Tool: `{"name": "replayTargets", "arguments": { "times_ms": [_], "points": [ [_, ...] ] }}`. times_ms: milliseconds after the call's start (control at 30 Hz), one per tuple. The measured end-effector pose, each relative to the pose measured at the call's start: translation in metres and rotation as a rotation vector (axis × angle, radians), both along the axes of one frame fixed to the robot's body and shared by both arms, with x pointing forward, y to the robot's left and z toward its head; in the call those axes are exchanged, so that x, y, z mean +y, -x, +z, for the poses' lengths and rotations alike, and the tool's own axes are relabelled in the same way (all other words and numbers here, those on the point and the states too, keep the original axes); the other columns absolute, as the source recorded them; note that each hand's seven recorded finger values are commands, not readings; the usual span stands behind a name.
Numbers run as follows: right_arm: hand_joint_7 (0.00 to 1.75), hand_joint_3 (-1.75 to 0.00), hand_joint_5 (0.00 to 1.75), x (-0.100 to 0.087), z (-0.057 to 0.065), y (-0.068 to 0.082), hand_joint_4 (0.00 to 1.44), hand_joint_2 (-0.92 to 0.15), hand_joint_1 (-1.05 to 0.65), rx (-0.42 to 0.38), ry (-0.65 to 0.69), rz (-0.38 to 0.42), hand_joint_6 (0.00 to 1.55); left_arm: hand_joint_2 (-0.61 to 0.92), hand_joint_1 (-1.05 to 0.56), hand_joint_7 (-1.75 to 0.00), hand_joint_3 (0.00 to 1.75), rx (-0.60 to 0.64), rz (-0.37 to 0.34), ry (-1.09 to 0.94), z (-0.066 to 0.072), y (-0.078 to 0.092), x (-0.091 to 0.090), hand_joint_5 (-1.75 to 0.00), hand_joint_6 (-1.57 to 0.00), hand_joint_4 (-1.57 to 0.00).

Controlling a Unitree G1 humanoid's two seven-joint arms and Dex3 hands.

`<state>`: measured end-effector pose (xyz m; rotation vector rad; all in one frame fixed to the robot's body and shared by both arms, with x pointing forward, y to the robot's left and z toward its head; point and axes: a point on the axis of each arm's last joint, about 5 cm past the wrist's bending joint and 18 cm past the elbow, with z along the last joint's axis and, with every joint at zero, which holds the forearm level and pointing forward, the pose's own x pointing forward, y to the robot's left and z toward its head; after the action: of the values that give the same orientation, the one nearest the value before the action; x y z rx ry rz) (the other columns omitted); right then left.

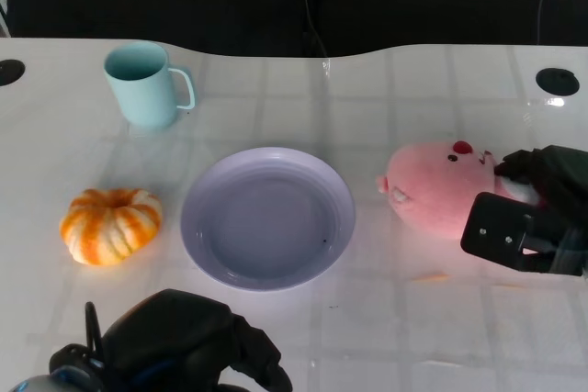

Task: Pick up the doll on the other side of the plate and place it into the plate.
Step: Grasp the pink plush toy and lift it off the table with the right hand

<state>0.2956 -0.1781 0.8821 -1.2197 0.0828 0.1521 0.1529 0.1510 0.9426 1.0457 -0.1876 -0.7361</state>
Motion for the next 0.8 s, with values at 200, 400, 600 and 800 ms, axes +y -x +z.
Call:
{"name": "replayTargets", "arguments": {
  "times_ms": [200,400,600,800],
  "points": [
    [1.56,-0.88,1.74,-0.001,-0.001,0.006,0.79,-0.60,-0.21,-0.033,-0.079,-0.036,0.72,0.92,-0.25,-0.02,0.25,-0.002,-0.001,0.004,0.000,0.000,0.002,-1.34,-1.10,-0.74],
    [1.74,-1.12,1.75,-0.001,0.001,0.014,0.85,-0.49,-0.22,-0.102,-0.207,-0.055,0.71,0.92,-0.24,-0.02,0.23,-0.003,0.011,-0.002,0.001,0.000,0.004,-1.34,-1.10,-0.75],
    [1.75,-1.25,1.75,0.006,0.021,0.011,0.90,-0.41,-0.18,-0.214,-0.372,-0.051,0.74,0.92,-0.25,-0.02,0.25,0.000,0.017,0.000,0.000,0.000,0.003,-1.29,-1.11,-0.75],
    [1.75,-1.22,1.75,0.019,0.036,0.012,0.90,-0.43,-0.17,-0.273,-0.467,0.041,0.74,0.92,-0.25,-0.02,0.26,-0.003,0.013,-0.007,0.000,0.000,0.002,-1.28,-1.09,-0.76]
  ]
}}
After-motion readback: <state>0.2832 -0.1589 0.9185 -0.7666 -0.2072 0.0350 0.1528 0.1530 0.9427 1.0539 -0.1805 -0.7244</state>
